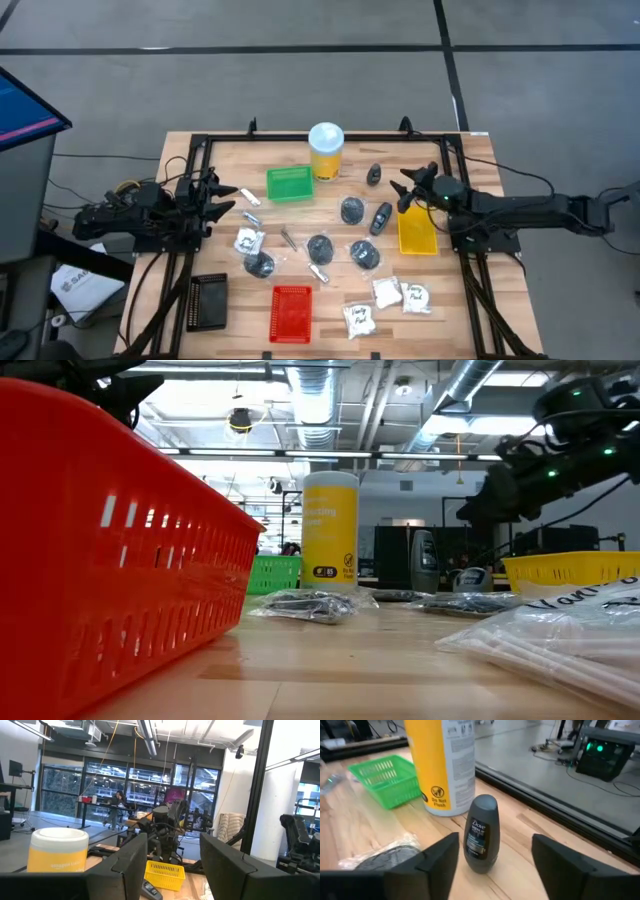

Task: Pick & Place Travel size toiletries
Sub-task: Put the gray deodorant into the red bin

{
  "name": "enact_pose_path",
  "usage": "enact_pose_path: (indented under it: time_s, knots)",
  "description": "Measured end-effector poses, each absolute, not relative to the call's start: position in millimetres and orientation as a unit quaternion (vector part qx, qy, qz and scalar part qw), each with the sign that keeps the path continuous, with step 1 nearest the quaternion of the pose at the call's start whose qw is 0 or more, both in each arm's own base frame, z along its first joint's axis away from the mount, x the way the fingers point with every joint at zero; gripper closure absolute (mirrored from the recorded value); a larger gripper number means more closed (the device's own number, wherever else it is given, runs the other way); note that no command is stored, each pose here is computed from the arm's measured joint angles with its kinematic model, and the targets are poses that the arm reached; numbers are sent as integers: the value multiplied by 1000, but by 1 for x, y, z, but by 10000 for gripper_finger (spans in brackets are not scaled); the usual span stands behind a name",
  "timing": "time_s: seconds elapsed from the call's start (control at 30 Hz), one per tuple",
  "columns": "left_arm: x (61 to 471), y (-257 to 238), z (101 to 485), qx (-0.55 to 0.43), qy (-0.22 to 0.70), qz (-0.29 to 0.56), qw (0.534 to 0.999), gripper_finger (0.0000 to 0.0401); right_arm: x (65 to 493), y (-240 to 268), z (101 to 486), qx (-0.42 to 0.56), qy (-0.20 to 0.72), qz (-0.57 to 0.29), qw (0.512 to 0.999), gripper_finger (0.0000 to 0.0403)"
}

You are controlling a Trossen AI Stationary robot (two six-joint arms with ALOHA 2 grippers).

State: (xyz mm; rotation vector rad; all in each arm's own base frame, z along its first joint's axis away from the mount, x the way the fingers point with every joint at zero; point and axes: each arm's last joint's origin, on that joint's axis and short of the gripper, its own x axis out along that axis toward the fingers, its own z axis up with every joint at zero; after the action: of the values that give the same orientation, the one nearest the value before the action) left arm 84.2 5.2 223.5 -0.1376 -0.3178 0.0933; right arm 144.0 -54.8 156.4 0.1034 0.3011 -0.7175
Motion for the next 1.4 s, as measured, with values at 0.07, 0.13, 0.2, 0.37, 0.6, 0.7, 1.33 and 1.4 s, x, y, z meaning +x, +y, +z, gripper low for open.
enact_pose_path:
  time_s: [0.07, 0.13, 0.2, 0.37, 0.6, 0.7, 1.33, 1.4]
  knots:
    - [84, 5, 224, -68, -158, 46, 984, 229, 150, -57, 156, 46, 155, -350, 923, 131]
    - [84, 5, 224, -68, -158, 46, 984, 229, 156, -59, 155, 40, 164, -349, 922, 118]
    - [84, 5, 224, -69, -158, 46, 984, 229, 162, -60, 154, 37, 170, -346, 922, 109]
    - [84, 5, 224, -69, -158, 46, 984, 229, 176, -65, 147, 37, 214, -335, 917, 106]
    - [84, 5, 224, -69, -158, 46, 984, 229, 198, -73, 140, 25, 260, -326, 909, 106]
    - [84, 5, 224, -69, -158, 46, 984, 229, 206, -76, 138, 22, 272, -326, 905, 106]
    - [84, 5, 223, -72, -158, 46, 984, 229, 235, -102, 119, 20, 328, -333, 884, 106]
    - [84, 5, 223, -72, -158, 46, 984, 229, 239, -104, 116, 14, 337, -329, 882, 106]
